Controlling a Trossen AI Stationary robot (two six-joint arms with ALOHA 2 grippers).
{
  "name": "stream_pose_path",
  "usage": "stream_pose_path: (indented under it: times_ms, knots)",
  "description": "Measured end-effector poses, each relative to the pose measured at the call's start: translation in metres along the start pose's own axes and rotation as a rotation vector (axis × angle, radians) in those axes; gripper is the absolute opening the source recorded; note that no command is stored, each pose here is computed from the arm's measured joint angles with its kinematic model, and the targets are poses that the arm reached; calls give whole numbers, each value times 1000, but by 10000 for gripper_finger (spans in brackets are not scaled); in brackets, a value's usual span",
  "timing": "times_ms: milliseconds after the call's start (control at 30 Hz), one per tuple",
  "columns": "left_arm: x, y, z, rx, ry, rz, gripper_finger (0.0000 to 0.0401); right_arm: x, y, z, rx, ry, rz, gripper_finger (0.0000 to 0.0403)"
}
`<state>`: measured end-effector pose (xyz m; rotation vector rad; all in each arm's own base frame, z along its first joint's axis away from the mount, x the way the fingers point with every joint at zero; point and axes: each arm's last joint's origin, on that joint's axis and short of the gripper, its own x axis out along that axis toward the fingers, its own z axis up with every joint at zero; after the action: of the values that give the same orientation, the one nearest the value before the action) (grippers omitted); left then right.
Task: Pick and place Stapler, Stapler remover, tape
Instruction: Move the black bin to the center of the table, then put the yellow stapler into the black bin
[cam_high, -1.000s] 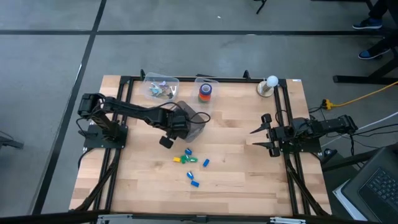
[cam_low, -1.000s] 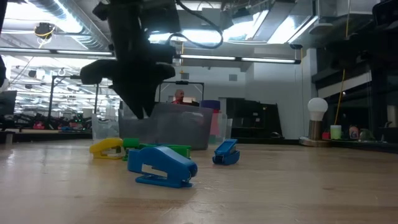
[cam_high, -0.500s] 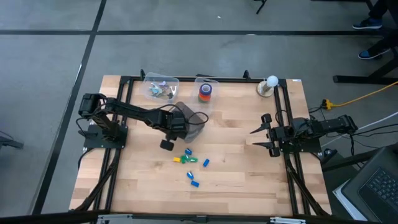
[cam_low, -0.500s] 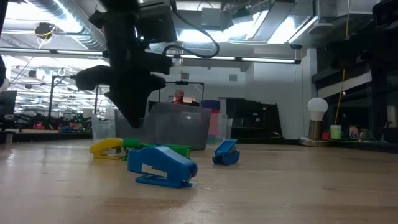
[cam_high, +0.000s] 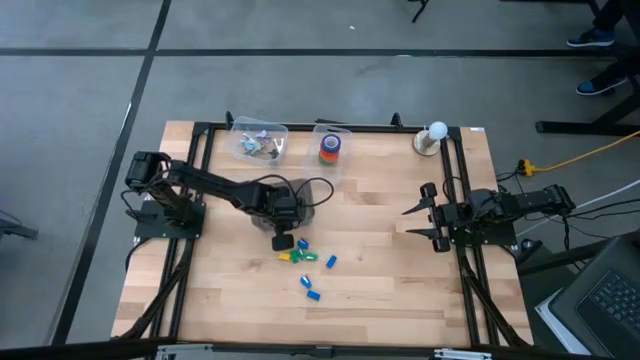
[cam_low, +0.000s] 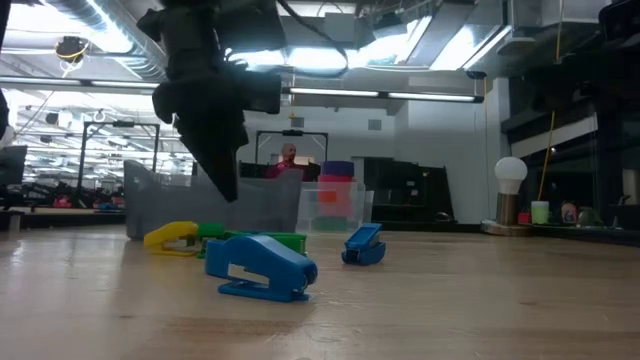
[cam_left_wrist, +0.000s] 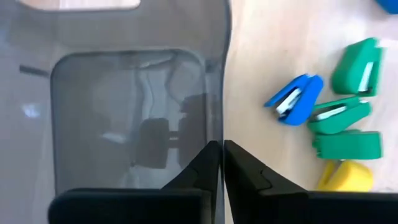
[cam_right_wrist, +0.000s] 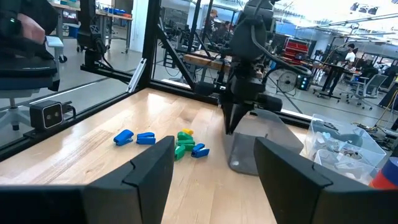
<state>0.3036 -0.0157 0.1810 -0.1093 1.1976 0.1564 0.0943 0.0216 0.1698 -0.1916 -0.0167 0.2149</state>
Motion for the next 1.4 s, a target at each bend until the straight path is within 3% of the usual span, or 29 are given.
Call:
stream_pose_path:
  times_ms: [300, 500, 767, 1100, 1400]
  knots:
    - [-2, -6, 0, 14, -21, 41, 54, 0, 0, 0, 0, 0, 0, 225]
    - [-14, -8, 15, 69, -74, 53, 85, 0, 0, 0, 0, 0, 0, 225]
    - [-53, -29, 37, 207, -115, -52, 117, 0, 0, 0, 0, 1, 0, 225]
    - [-69, -86, 10, 302, -98, -127, 123, 0, 0, 0, 0, 0, 4, 225]
    - [-47, -109, -21, 350, -130, -30, 123, 0, 0, 0, 0, 0, 8, 225]
